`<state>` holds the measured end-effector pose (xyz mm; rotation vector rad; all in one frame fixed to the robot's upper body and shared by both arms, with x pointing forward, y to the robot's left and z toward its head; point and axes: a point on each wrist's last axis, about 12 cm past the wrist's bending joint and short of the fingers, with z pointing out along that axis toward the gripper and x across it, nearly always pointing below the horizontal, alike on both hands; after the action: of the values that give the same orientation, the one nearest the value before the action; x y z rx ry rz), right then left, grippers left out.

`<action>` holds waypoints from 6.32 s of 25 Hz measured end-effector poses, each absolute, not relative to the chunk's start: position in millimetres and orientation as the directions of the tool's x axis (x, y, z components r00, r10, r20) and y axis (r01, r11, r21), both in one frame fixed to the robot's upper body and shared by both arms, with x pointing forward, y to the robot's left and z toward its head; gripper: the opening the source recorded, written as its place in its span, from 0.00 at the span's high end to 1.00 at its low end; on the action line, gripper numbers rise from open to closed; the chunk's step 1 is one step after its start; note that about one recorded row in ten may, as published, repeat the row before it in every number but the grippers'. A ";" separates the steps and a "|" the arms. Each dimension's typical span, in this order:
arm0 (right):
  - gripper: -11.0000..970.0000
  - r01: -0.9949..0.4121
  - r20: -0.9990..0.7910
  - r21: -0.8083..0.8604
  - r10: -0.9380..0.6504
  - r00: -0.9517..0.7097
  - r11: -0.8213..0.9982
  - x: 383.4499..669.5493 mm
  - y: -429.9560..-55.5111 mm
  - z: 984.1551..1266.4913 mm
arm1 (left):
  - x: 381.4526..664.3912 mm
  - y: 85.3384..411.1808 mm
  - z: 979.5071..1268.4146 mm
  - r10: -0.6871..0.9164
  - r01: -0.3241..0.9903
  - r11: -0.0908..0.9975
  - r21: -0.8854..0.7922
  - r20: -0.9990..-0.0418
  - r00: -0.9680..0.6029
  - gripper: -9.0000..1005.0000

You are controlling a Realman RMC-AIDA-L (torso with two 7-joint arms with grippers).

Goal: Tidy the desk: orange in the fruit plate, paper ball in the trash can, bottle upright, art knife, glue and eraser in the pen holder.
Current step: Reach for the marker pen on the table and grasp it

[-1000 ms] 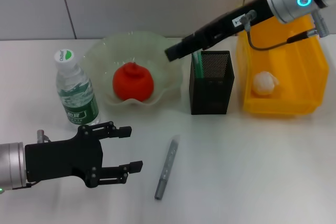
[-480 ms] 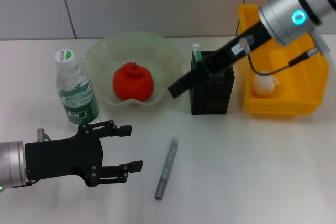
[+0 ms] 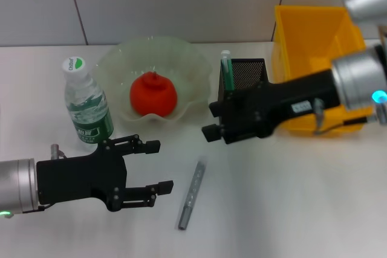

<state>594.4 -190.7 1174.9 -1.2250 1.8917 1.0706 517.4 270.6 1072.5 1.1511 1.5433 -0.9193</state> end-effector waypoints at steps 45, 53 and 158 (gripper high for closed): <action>0.16 -0.927 -0.932 0.008 -0.332 -0.142 0.374 518.0 -285.3 1066.4 | 588.4 178.4 1209.4 0.496 0.814 0.438 -0.380 -0.653 -0.572 0.22; 0.16 -0.925 -0.928 0.009 -0.342 -0.149 0.380 514.4 -293.3 1065.8 | 593.1 153.3 1209.4 0.553 0.771 0.507 -0.386 -0.540 -0.634 0.22; 0.16 -0.925 -0.932 -0.070 -0.356 -0.073 0.373 517.7 -287.8 1064.8 | 588.6 84.7 1137.2 0.833 0.866 0.492 -0.094 -0.240 -0.499 0.22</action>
<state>517.7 -287.8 1064.8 -1.1608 1.6336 0.7133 588.6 84.7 1137.2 1.4756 2.5700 -0.3026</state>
